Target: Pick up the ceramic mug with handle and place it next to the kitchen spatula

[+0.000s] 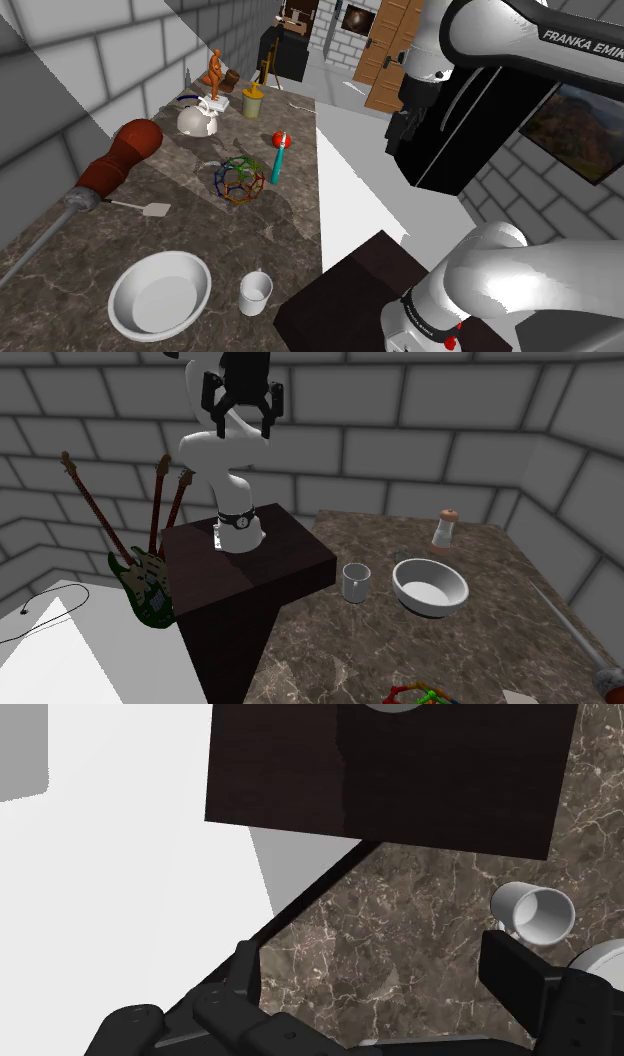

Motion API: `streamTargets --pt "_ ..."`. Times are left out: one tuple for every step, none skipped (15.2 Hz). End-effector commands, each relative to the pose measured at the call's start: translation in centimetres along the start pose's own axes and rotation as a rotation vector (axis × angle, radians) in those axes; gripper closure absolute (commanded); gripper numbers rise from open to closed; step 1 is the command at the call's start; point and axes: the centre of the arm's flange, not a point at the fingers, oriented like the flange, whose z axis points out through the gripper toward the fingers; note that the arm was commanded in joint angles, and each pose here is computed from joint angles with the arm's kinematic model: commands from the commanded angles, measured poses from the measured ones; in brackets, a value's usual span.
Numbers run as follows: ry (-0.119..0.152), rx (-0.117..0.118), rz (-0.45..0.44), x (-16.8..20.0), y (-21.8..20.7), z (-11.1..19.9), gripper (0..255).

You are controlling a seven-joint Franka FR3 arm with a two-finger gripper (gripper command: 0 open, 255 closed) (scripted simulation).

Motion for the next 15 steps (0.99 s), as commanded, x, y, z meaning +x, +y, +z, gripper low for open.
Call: streamTargets --pt "0.000 0.000 0.000 0.0 0.0 0.0 0" --pt "0.002 0.002 0.002 0.3 -0.9 0.9 0" --pt "0.003 0.003 0.005 0.5 -1.8 1.8 0" --pt "0.005 0.005 0.007 0.8 -2.6 2.8 0" --pt "0.006 0.006 0.009 1.0 -3.5 3.7 0" --pt "0.008 0.008 0.011 1.3 -4.4 4.6 0" --pt "0.009 0.009 0.014 1.6 -5.3 5.5 0" --pt "0.011 0.011 0.016 1.8 -6.2 6.4 0" --pt "0.012 0.013 0.018 2.1 -7.0 7.3 0" --pt "0.014 0.014 0.020 2.4 -7.9 8.3 0" --pt "0.015 0.016 0.023 2.7 -8.8 9.2 0" --pt "0.017 0.017 0.025 2.9 -9.7 10.1 0" --pt "0.018 0.019 0.027 3.2 -10.6 11.0 0" --pt "0.020 0.020 0.029 3.5 -11.5 11.9 0" --pt "0.021 0.022 0.032 3.8 -12.4 12.8 0"
